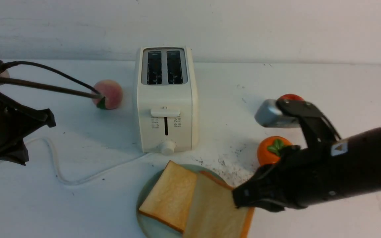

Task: Take toasted bread from bread machine on white table place on plate.
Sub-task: 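Place the held slice of bread on top of the slice on the plate with the right gripper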

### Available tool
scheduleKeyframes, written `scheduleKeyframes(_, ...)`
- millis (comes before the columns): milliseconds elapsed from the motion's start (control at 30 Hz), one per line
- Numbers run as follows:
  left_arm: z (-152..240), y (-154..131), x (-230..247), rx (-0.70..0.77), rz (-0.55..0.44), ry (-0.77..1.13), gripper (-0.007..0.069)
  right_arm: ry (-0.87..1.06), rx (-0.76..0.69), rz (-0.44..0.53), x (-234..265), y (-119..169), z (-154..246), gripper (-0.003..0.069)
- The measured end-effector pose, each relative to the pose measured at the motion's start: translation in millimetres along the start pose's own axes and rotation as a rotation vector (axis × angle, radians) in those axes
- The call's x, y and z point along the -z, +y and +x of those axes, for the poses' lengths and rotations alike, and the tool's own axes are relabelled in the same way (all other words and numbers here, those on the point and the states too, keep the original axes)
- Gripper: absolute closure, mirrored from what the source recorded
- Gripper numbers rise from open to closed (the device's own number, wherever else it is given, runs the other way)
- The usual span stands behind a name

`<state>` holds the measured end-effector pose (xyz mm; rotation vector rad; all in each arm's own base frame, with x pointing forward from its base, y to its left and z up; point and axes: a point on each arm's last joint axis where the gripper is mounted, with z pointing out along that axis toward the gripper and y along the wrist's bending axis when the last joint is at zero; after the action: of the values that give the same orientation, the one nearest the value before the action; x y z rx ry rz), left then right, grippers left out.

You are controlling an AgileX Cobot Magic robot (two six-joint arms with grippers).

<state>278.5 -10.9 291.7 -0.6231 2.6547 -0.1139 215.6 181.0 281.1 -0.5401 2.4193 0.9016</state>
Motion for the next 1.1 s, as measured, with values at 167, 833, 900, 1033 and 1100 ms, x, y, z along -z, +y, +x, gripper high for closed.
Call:
scheduleKeyframes(167, -0.2, 0.3, 0.0, 0.0, -0.001, -0.001, 0.0637, -0.068, 0.05, -0.109, -37.8, -2.9, -23.4, 0.0593)
scheduleKeyframes(833, 0.1, -0.2, 0.0, -0.014, 0.004, 0.003, 0.0628, -0.044, 0.04, -0.151, -62.2, -39.2, -45.0, 0.0593)
scheduleKeyframes(900, 0.1, -0.2, 0.0, -0.014, 0.004, 0.003, 0.0627, -0.027, 0.024, -0.148, -68.1, -43.8, -43.1, 0.0593)
scheduleKeyframes(1033, 0.1, -0.2, 0.0, -0.014, 0.004, 0.003, 0.0624, 0.011, -0.007, -0.139, -81.7, -53.6, -37.8, 0.0593)
scheduleKeyframes(1100, 0.0, -0.2, 0.0, -0.014, 0.005, 0.002, 0.0622, 0.027, -0.019, -0.135, -87.8, -57.7, -35.2, 0.0593)
